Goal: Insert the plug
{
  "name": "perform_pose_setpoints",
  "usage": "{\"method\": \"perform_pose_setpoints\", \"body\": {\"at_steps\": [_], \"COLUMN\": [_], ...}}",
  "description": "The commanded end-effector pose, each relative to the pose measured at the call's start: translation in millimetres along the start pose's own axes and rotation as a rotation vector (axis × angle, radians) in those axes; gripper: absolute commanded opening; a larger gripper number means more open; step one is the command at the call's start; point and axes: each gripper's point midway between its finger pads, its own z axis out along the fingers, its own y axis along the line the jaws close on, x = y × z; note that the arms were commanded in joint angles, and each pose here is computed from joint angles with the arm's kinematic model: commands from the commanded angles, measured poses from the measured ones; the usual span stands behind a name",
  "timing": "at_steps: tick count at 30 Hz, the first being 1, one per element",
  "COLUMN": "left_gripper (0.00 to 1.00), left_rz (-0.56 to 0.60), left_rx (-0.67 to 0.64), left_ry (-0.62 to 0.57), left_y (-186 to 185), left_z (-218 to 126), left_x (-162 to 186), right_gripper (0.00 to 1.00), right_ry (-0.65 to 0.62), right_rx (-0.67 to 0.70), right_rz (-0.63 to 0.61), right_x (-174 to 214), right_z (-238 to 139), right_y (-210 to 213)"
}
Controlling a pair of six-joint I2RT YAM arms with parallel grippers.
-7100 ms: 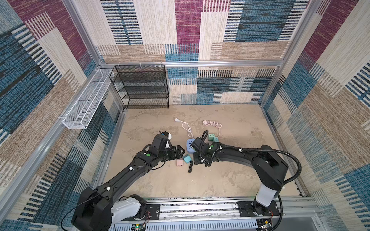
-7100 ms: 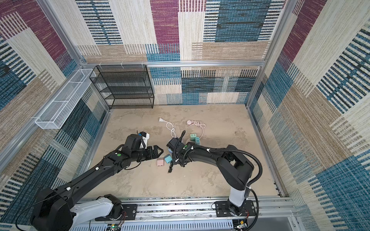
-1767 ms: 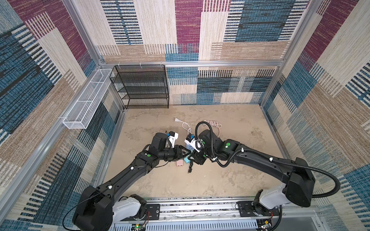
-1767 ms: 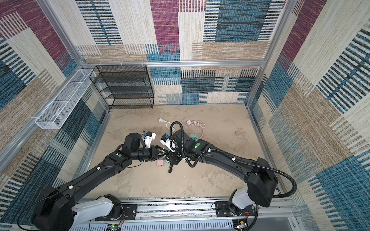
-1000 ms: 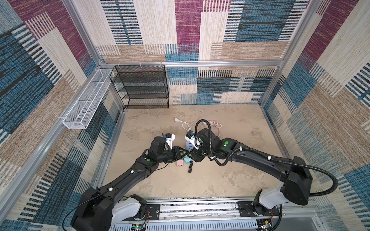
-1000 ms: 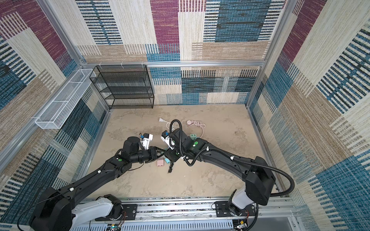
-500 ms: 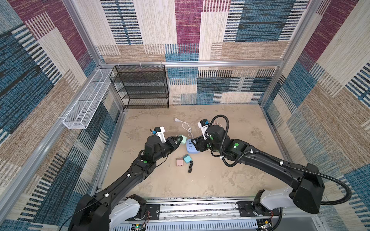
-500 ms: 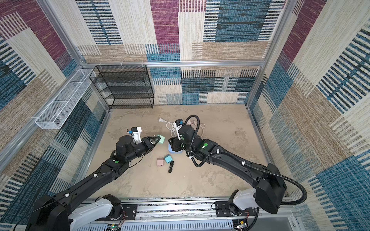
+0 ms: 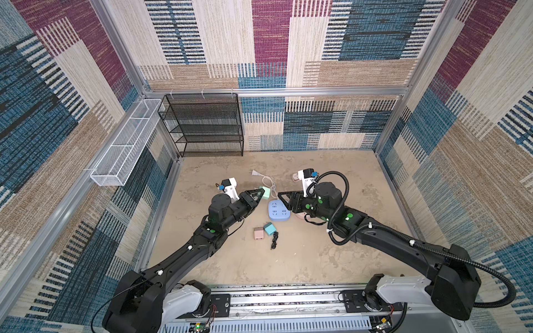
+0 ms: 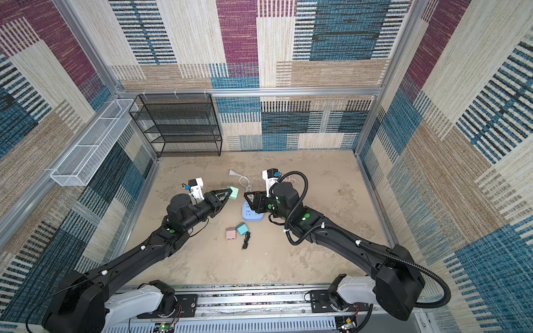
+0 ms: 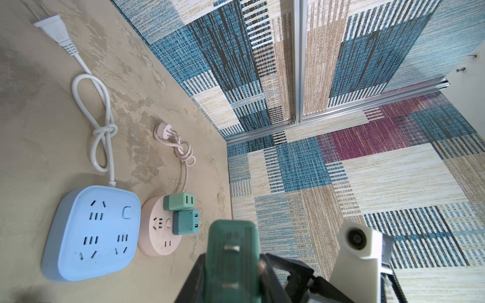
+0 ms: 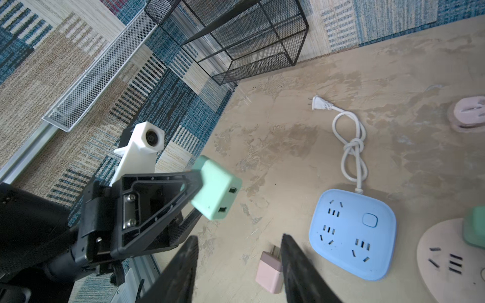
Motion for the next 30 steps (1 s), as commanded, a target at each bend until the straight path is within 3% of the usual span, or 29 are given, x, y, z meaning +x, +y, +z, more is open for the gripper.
{"method": "perform_pose_setpoints", "body": {"at_steps": [1, 8, 17, 30], "left_gripper": [0.0, 0.0, 0.0, 0.0], "left_rz": [0.023, 0.04, 0.0, -0.064], "left_rx": [0.095, 0.142, 0.255, 0.314], "left_ry": [-0.015, -0.017, 0.028, 0.077], "left_y": [-23, -36, -51, -56], "left_z": [-1, 0, 13, 27], "left_x": [-4, -3, 10, 26], "right_gripper": [0.5, 0.42, 0.48, 0.46], "right_ry": [-0.101, -0.155, -0.13, -0.101], "right_rx": [-0.124, -0.223, -0.383, -0.443], "right_rz": [0.075, 0.177, 0.286, 0.331], "right_x": [-18, -21, -14, -10], "right_z": [-12, -28, -23, -8], "right_y": [20, 22, 25, 18]}}
